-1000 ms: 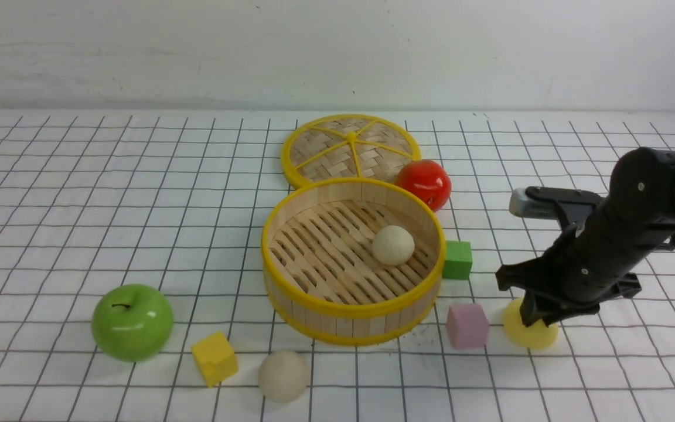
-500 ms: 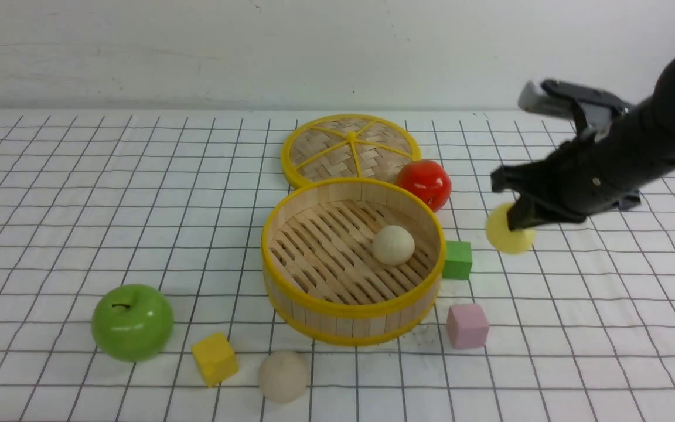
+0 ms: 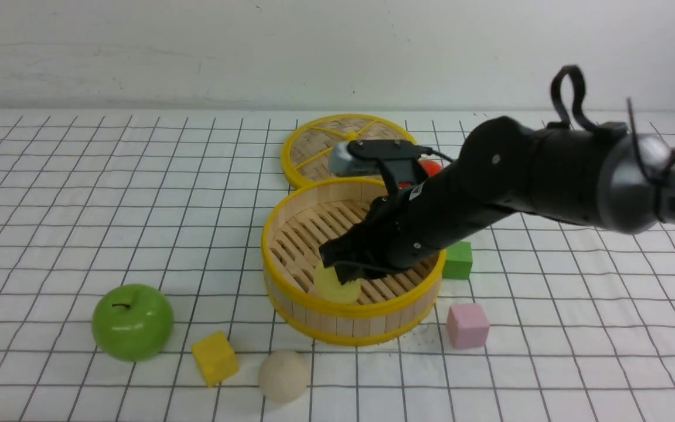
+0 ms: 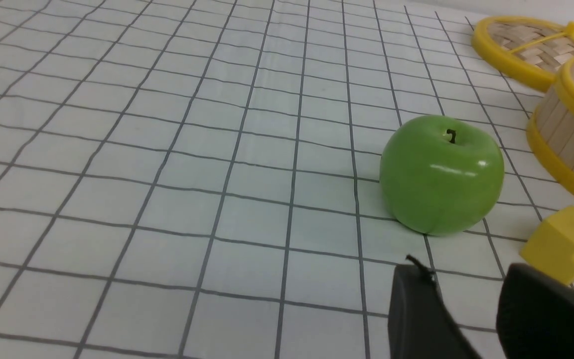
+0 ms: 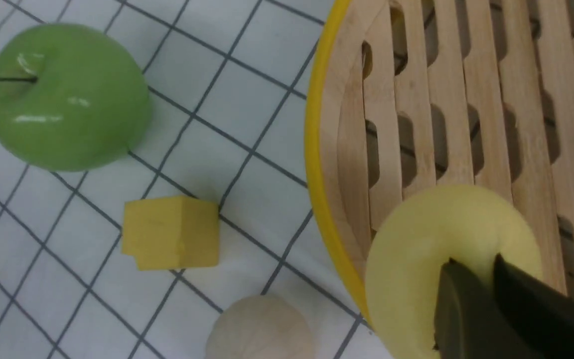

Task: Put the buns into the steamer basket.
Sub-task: Use the right arm to put the steamed stuffed bun into the steamer, then use the left arm to grab a steamed stuffed bun

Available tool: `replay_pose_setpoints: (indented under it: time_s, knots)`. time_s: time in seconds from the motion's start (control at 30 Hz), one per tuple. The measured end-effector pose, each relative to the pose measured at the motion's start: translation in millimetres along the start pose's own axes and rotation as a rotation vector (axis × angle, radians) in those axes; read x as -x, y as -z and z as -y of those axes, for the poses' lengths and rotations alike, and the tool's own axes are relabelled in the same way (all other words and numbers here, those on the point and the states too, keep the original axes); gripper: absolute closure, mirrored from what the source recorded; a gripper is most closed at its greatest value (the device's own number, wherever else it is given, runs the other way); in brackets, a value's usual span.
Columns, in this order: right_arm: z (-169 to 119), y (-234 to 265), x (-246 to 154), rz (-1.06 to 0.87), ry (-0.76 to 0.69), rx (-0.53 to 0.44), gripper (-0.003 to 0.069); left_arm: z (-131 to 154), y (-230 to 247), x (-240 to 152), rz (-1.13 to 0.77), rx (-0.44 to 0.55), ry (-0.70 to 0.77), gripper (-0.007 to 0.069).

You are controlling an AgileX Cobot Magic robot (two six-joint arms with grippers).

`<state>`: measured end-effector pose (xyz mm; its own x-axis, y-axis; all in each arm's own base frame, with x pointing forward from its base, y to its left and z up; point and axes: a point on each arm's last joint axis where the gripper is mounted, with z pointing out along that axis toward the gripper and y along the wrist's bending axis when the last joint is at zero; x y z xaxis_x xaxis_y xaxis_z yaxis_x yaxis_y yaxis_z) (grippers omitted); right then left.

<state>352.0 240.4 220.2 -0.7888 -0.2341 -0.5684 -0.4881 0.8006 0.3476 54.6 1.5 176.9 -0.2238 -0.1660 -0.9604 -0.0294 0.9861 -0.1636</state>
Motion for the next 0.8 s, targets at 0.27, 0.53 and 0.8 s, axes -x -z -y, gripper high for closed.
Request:
replay_pose_setpoints:
  time_s: [0.27,0.53,0.8]
  knots:
    - [1.9,0.3,0.8,0.008,0.024,-0.018,0.0294,0.2,0.0,0.5,0.006,-0.002,0.0,0.0387]
    - [-13.6,77.3,27.7,0.043,0.131,0.001,0.0154,2.9,0.3,7.4,0.081,-0.033,0.011,0.0387]
    - [-34.6,231.6,25.5,0.254,0.243,-0.056,0.0434,14.2,14.9,47.8,0.525,-0.253,0.308,0.0387]
